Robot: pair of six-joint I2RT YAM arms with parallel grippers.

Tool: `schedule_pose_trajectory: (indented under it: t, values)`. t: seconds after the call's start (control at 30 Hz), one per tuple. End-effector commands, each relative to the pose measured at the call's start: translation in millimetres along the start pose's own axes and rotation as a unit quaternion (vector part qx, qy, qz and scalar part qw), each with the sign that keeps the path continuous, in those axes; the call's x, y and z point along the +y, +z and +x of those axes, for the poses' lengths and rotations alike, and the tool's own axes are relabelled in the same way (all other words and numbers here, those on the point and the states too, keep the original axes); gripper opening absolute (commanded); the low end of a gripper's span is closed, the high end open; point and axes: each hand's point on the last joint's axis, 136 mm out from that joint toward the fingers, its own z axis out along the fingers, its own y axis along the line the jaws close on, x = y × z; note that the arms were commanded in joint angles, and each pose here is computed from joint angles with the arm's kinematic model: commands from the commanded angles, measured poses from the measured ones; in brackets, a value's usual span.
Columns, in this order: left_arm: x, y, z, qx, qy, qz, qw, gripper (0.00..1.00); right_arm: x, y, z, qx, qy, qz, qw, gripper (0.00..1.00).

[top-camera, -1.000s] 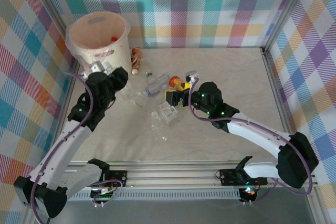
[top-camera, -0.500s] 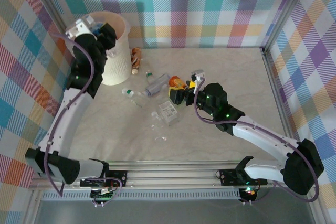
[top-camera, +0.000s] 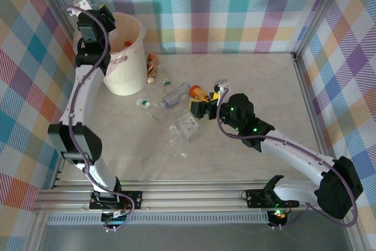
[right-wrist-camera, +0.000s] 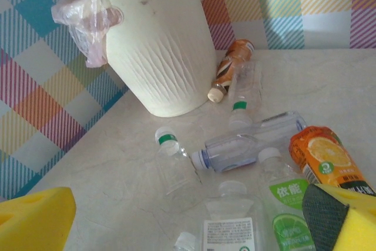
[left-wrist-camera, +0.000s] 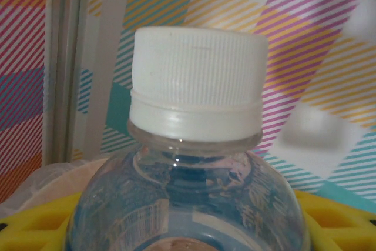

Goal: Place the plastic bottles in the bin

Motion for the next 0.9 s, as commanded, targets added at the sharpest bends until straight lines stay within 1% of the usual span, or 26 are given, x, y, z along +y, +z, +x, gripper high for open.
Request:
schedule_pose_trajectory:
  t: [0.0,0.13,0.2,0.27,0.4,0.6,0.7,0.87]
  values:
    - [11.1,17.2,15.3,0.016,0.03,-0.025,0.999,0.46,4.7,-6.2,-4.9,0.004,0.006,-0.002,1.0,1.0]
    - [20.2,45.9,49.9,0.06,0.054,-0.052,0.995,0.46,3.2,-5.8,-2.4,0.008,0.014,0.001,1.0,1.0]
    - [23.7,57.9,60.0,0.076,0.072,-0.068,0.992,0.46,3.9,-6.0,-2.7,0.008,0.017,0.0,1.0,1.0]
    - [29.1,66.2,74.0,0.097,0.091,-0.085,0.987,0.47,3.5,-6.0,-1.5,0.011,0.022,0.0,1.0,1.0]
    - [38.4,76.7,90.5,0.113,0.112,-0.108,0.981,0.47,0.5,-6.4,1.5,0.014,0.028,0.007,0.999,1.0]
    - [56.8,79.8,92.7,0.117,0.128,-0.144,0.974,0.48,-3.3,-7.0,6.2,0.022,0.032,0.016,0.999,1.0]
    - [68.2,79.0,91.5,0.117,0.145,-0.171,0.967,0.49,-5.5,-6.5,7.2,0.023,0.032,0.022,0.999,1.0]
    - [84.1,78.1,82.7,0.114,0.154,-0.21,0.959,0.55,-8.1,-6.0,7.9,0.024,0.038,0.029,0.999,1.0]
